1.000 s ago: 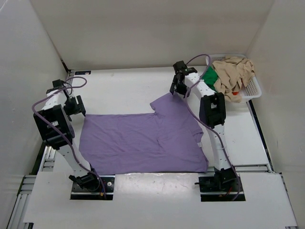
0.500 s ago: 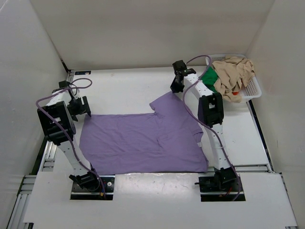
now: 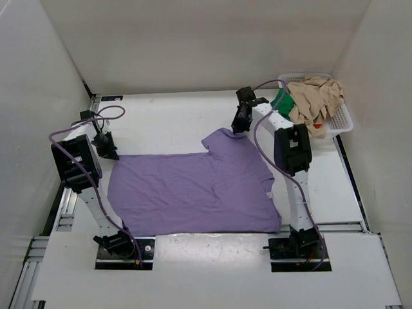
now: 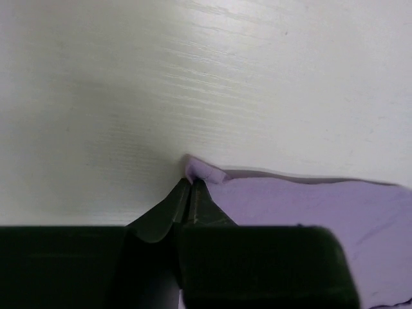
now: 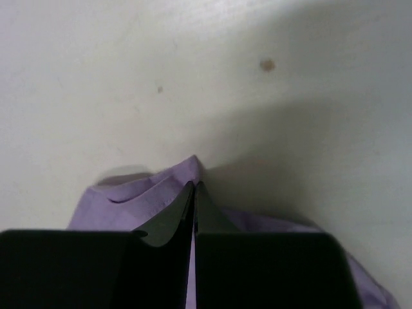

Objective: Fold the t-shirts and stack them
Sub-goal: Grap the side of the flattened tshirt furthest away from the robot with both arms

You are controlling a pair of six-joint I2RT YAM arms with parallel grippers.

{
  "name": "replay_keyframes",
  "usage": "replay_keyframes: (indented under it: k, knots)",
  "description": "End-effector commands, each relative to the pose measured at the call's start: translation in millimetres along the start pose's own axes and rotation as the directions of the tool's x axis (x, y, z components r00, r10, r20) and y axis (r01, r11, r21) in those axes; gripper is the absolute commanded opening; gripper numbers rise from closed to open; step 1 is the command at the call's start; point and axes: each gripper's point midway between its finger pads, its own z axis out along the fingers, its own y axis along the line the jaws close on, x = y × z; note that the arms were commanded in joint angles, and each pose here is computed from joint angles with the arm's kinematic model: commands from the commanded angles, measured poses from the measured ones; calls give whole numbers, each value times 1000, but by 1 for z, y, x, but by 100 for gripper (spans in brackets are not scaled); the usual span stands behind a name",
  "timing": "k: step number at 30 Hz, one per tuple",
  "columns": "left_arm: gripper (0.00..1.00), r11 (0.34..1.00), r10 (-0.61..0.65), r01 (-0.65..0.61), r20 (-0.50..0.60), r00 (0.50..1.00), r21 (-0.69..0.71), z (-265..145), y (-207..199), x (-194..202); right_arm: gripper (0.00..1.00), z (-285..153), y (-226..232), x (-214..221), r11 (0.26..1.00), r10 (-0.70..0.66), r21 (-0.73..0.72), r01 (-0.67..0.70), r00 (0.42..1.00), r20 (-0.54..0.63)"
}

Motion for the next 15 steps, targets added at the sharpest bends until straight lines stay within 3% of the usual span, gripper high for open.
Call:
replay_keyframes:
  k: [1, 5, 11, 12, 15]
  knots:
    - [10, 999, 7, -7, 16, 1000, 37, -4, -7, -2, 0, -55, 24, -10, 991, -65, -115, 70, 997, 45]
    - [10, 1000, 14, -13, 56, 998, -18, -18, 0, -6, 0, -102, 21, -1, 981, -105, -159, 116, 992, 76]
    - [10, 997, 53, -45, 160, 986, -56, -63, -9, -6, 0, -150, -19, 55, 981, -114, -151, 120, 992, 52]
    - [10, 990, 112, -91, 221, 969, -105, -92, -23, 6, 0, -185, -45, 79, 982, -100, -148, 114, 990, 98]
    - [10, 982, 147, -120, 187, 971, -149, -91, -25, 41, 0, -189, -76, 111, 990, -87, -105, 95, 993, 83]
